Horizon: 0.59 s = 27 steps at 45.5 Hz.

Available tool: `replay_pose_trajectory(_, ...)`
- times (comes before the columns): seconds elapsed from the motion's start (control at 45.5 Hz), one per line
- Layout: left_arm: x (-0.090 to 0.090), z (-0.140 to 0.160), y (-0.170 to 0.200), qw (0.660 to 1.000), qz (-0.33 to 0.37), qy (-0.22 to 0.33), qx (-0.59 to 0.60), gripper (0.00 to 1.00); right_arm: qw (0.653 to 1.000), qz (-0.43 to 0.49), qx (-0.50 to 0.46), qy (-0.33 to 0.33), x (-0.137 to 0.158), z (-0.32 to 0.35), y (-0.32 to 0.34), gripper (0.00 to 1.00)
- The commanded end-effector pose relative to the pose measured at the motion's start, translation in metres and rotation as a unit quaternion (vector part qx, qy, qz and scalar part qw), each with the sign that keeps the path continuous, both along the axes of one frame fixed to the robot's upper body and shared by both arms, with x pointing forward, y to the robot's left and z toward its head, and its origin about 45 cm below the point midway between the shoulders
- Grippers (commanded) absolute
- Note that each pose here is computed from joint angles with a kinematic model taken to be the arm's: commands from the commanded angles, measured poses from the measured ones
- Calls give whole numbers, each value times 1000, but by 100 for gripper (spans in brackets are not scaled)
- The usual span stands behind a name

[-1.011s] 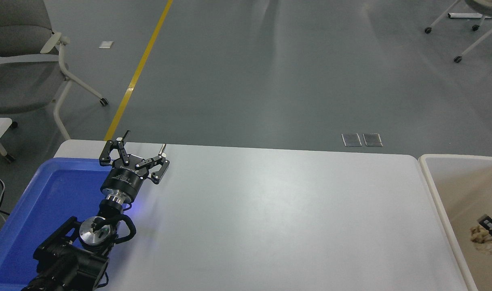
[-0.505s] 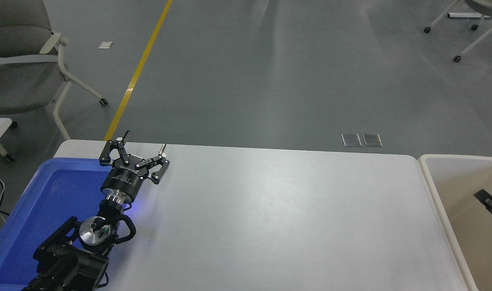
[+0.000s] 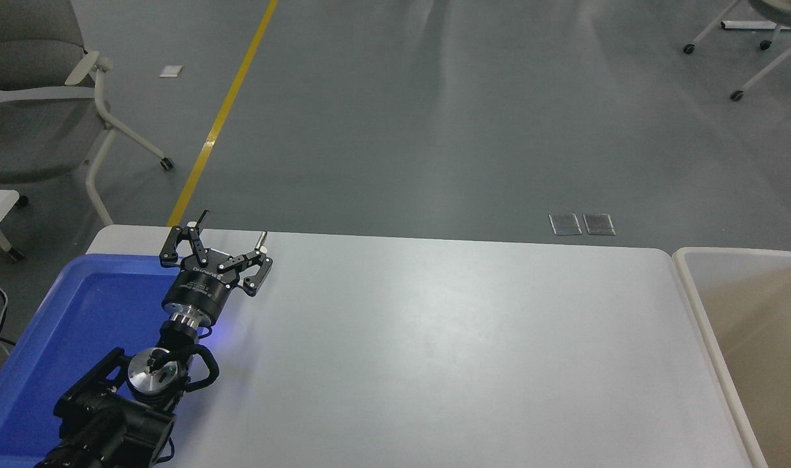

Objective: Pick up paper ball place in dustbin

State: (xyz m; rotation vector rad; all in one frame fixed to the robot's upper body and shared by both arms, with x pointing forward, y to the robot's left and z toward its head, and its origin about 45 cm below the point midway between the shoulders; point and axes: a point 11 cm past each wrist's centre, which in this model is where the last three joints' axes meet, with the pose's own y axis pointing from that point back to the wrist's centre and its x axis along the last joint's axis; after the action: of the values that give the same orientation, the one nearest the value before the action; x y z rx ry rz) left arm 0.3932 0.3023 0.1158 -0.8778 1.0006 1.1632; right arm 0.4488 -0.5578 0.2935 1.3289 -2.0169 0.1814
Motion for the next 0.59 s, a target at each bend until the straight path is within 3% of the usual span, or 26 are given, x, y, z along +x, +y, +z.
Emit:
replay_pose_trajectory(0.0, 0, 0, 0, 1000, 1, 0, 0, 99, 984, 63, 87, -142, 36, 63, 45, 100)
replay_pose_trajectory(0.242, 0, 0, 0, 1000, 0, 0, 0, 99, 937, 133, 184, -266, 48, 92, 94, 100)
replay_pose_trajectory(0.396, 0, 0, 0, 1000, 1, 0, 0, 99, 920, 162, 220, -280, 45, 83, 116, 100)
replay_pose_trajectory(0.571, 0, 0, 0, 1000, 0, 0, 0, 99, 930, 146, 232, -247, 32, 34, 110, 100)
